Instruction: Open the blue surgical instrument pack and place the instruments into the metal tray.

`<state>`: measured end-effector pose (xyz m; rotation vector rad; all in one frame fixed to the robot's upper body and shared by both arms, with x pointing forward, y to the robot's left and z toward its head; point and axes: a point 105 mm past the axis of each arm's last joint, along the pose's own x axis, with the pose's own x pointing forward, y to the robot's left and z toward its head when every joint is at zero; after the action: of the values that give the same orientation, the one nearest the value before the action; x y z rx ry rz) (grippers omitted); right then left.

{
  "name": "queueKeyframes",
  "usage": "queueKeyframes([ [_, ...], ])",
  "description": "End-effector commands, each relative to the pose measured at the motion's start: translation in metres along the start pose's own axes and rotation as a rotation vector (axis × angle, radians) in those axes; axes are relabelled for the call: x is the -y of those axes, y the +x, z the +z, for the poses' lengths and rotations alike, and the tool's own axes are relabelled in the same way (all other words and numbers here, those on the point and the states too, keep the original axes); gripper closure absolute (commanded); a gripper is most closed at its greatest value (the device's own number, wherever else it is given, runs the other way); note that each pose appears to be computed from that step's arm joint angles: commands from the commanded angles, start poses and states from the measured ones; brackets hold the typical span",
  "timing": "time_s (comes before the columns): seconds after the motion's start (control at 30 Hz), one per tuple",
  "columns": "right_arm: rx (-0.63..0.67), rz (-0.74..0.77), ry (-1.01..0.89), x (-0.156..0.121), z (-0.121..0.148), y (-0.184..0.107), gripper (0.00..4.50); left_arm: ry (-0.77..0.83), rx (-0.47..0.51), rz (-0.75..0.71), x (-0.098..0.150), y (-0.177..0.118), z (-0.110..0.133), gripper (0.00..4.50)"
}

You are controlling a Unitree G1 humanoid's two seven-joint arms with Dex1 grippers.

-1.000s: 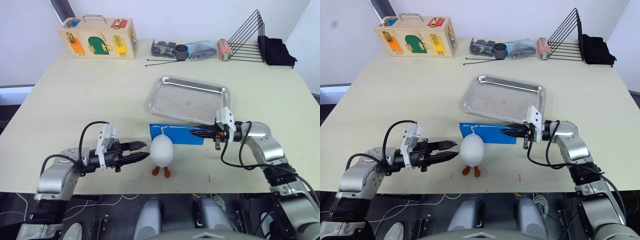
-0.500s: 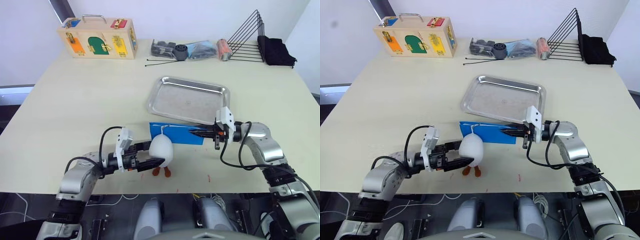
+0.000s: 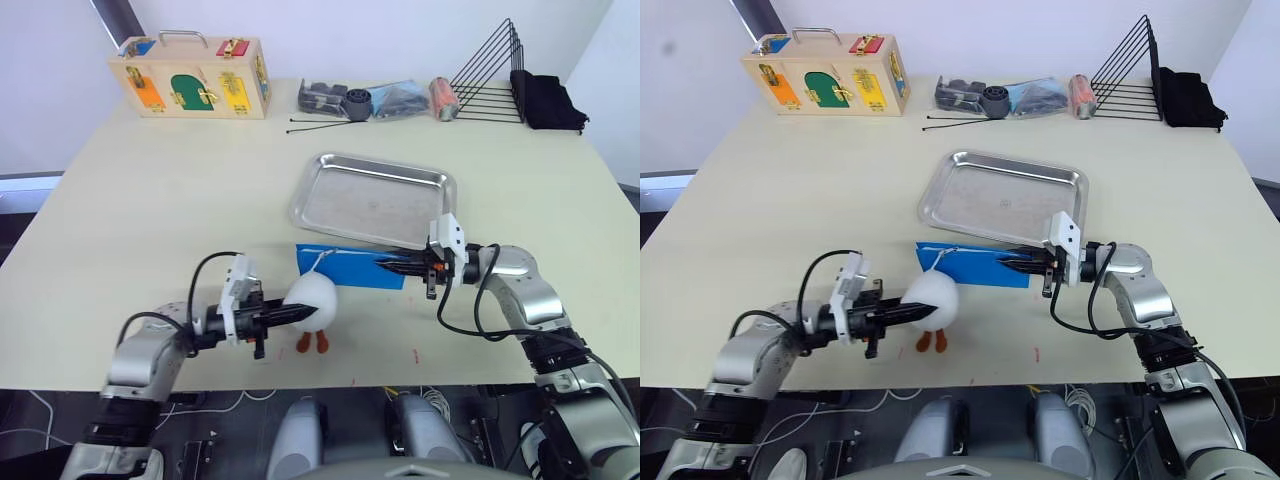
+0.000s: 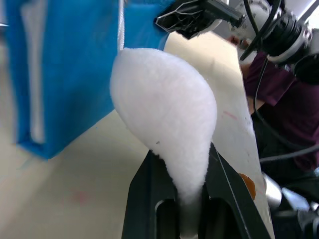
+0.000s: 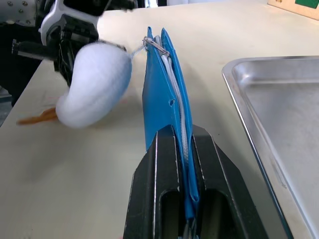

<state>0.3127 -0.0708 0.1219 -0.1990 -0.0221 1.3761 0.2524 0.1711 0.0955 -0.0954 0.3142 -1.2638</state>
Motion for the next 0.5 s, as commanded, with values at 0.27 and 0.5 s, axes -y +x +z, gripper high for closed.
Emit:
queueKeyframes([
  [0.27, -0.004, -0.013, 0.018, 0.0, -0.003, -0.001, 4.5, 0.143, -0.11, 0.199, -0.035, -0.068, 0.019, 4.48],
  [0.5, -0.003, -0.014, 0.015, 0.0, -0.004, -0.001, 4.5, 0.228, -0.167, 0.317, -0.054, -0.086, 0.022, 4.48],
])
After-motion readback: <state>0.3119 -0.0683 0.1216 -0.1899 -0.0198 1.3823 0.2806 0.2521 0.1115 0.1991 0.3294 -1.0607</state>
